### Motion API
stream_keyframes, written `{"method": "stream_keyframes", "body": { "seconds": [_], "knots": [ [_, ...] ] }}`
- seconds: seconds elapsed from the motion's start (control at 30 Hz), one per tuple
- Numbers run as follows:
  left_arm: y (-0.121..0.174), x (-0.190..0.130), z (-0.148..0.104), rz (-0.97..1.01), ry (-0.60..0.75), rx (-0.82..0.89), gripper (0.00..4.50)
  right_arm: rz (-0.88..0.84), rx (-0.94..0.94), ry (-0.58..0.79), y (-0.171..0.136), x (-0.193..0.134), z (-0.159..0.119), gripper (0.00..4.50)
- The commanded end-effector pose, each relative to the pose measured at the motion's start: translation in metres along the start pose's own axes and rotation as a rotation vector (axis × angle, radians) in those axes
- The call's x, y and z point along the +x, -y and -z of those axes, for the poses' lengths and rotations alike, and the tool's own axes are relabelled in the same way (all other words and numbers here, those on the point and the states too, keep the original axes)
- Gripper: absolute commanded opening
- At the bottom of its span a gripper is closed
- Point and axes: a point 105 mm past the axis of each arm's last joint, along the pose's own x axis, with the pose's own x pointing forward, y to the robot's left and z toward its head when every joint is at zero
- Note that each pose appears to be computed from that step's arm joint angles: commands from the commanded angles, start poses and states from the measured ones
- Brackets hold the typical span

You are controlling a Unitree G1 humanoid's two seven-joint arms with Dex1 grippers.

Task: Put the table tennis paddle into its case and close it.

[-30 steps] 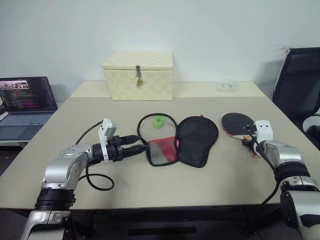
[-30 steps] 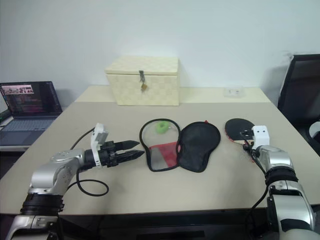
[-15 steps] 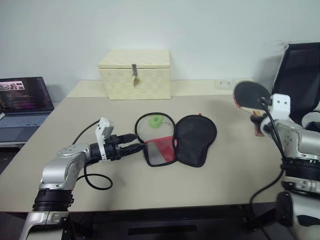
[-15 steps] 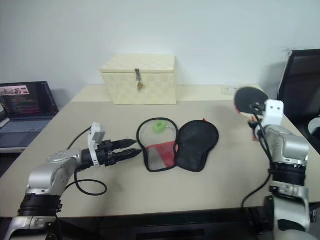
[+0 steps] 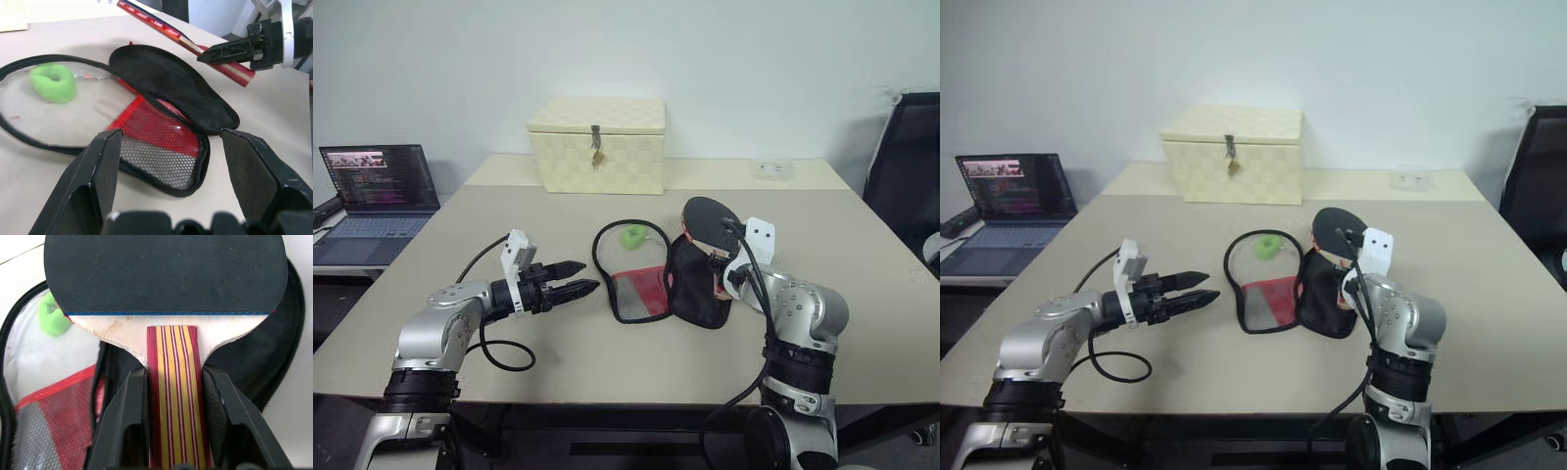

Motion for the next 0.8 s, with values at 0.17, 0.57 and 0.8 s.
{"method": "stream_keyframes", "body": {
  "seconds": [0.17,0.57,0.8],
  "knots": [
    [0.000,-0.010,-0.009,-0.022,0.022,0.040,3.47,-0.095,0.024,-0.029,-0.034,0.006,0.022,1.11],
    [0.003,-0.012,-0.008,-0.030,0.024,0.039,3.47,-0.071,-0.021,-0.115,-0.036,0.017,0.059,1.11],
    [0.003,-0.011,-0.008,-0.029,0.021,0.038,3.47,-0.022,-0.041,-0.111,-0.025,0.022,0.063,1.11]
  ]
}}
